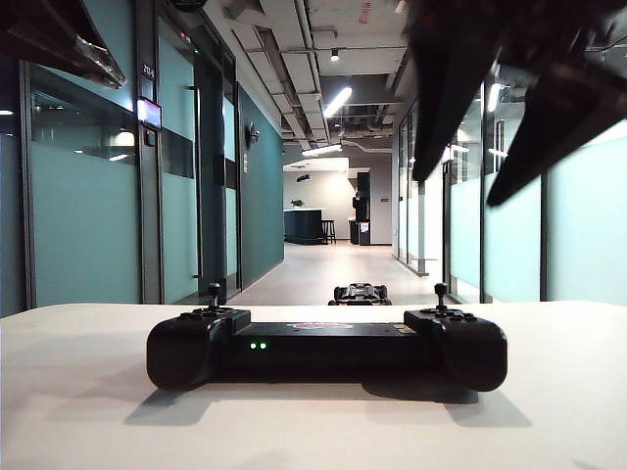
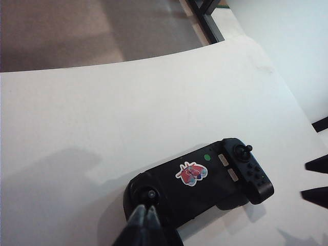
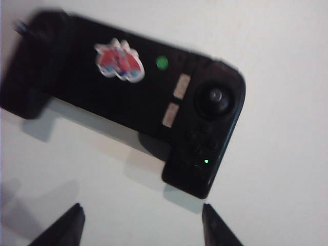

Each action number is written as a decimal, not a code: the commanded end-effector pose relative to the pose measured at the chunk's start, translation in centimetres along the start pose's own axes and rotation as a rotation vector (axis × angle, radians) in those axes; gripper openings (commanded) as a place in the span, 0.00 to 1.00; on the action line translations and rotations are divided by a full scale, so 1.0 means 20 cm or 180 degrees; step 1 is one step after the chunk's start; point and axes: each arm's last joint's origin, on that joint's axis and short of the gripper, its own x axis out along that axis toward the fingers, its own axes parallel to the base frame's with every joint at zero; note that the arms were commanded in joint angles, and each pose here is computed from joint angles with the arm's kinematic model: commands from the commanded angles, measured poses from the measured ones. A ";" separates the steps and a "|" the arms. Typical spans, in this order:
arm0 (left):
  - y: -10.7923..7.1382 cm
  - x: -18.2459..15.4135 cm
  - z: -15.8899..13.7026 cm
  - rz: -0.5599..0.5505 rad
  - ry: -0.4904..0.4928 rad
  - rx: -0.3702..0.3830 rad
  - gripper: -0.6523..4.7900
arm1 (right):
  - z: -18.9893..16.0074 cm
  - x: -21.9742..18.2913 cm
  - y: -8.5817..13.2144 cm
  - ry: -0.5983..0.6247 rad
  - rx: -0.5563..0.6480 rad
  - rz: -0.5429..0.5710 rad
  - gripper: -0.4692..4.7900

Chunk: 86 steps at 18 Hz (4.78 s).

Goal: Push the left joystick on the remote control sitting on the white table forward to make the robot dog walk in a straight line until it approaches the door.

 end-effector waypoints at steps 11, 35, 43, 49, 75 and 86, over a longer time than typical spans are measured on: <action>-0.01 -0.01 0.01 -0.0101 -0.0018 0.0016 0.11 | 0.04 0.31 -0.01 0.0549 0.0115 -0.0398 0.69; -0.01 0.00 0.01 -0.0101 -0.0008 0.0012 0.11 | 0.08 0.45 -0.04 0.0791 0.0205 -0.0267 0.69; -0.01 0.00 0.01 -0.0100 -0.0009 0.0014 0.11 | 0.08 0.45 -0.04 0.0758 0.0188 -0.0370 0.69; -0.01 0.00 0.01 -0.0100 -0.0010 0.0014 0.11 | 0.08 0.48 -0.03 0.0739 0.0167 -0.0363 0.69; 0.11 0.33 -0.06 -0.0835 0.0413 0.0902 0.11 | 0.04 0.52 -0.05 0.0850 0.0866 -0.0819 0.38; 0.25 0.62 -0.26 -0.1258 0.0578 0.0816 0.11 | 0.05 0.52 -0.05 0.0831 0.0867 -0.0805 0.38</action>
